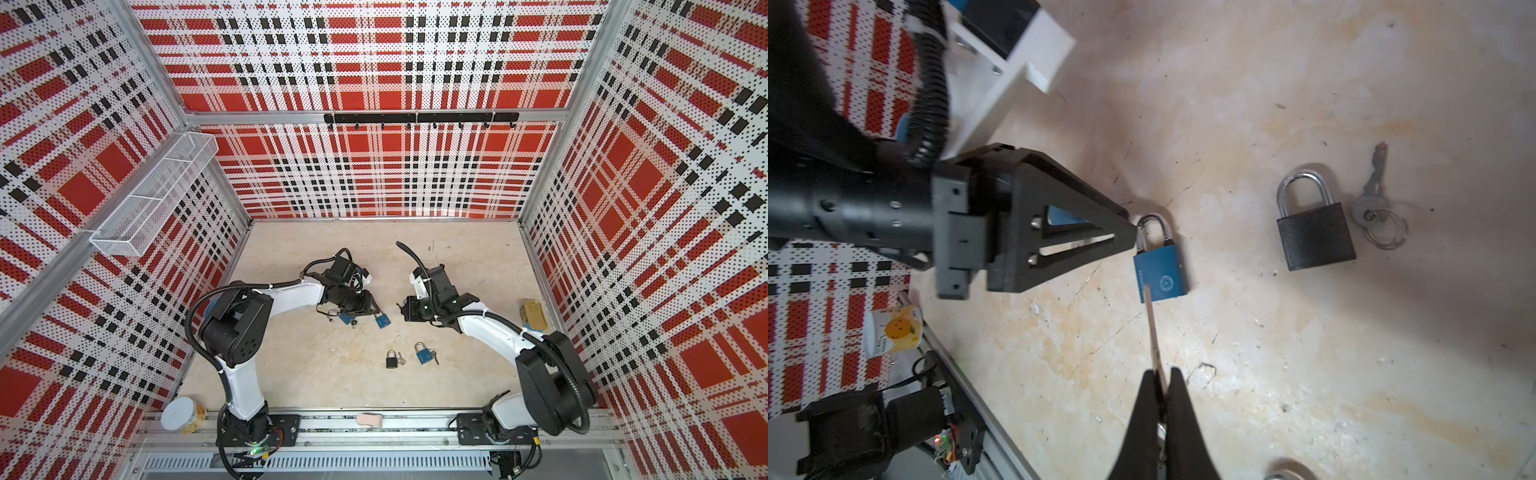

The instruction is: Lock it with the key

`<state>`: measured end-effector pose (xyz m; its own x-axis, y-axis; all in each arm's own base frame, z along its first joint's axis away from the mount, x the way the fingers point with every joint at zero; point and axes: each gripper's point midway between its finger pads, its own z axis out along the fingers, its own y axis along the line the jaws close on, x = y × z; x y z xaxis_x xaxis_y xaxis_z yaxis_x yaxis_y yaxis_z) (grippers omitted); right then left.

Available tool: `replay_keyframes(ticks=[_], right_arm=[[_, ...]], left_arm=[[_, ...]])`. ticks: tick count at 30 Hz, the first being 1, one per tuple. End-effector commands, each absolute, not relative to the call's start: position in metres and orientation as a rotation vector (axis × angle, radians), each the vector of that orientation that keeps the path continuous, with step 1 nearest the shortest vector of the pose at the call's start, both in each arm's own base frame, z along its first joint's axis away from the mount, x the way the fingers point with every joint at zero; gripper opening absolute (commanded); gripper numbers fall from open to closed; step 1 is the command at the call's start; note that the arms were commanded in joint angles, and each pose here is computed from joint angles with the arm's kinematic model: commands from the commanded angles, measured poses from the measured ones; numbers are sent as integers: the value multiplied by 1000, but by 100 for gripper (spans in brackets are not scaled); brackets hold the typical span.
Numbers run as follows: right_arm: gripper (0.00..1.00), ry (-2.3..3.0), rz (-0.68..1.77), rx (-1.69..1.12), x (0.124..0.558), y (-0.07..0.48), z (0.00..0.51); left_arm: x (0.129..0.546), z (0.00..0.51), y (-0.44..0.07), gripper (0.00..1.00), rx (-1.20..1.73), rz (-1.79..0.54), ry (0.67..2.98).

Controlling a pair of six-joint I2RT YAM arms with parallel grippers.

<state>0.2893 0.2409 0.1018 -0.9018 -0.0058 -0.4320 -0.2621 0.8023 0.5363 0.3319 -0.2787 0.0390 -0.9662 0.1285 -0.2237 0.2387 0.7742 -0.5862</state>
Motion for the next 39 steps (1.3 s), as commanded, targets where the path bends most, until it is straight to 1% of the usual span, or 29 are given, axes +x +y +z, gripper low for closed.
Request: replay_keyframes(ticks=[1, 7, 12, 17, 24, 36, 37, 39], right_arm=[[0, 2543, 788, -205, 303, 249, 96], [0, 2562, 777, -191, 310, 267, 69], [0, 2581, 739, -171, 314, 276, 54], [0, 2572, 725, -157, 322, 281, 49], [0, 2567, 668, -169, 333, 282, 47], [0, 2615, 634, -153, 329, 279, 27], [1, 2617, 628, -152, 329, 278, 27], [6, 2620, 630, -150, 328, 278, 26]], left_arm=[[351, 75, -271, 38, 240, -932, 2706], [361, 123, -247, 40, 138, -863, 2577], [362, 164, -227, 41, 39, -920, 2442], [353, 186, -215, 43, 6, -967, 2363], [342, 192, -199, 43, -32, -967, 2324], [334, 191, -184, 43, -75, -972, 2311], [334, 191, -183, 43, -75, -971, 2312], [333, 191, -183, 43, -77, -970, 2312]])
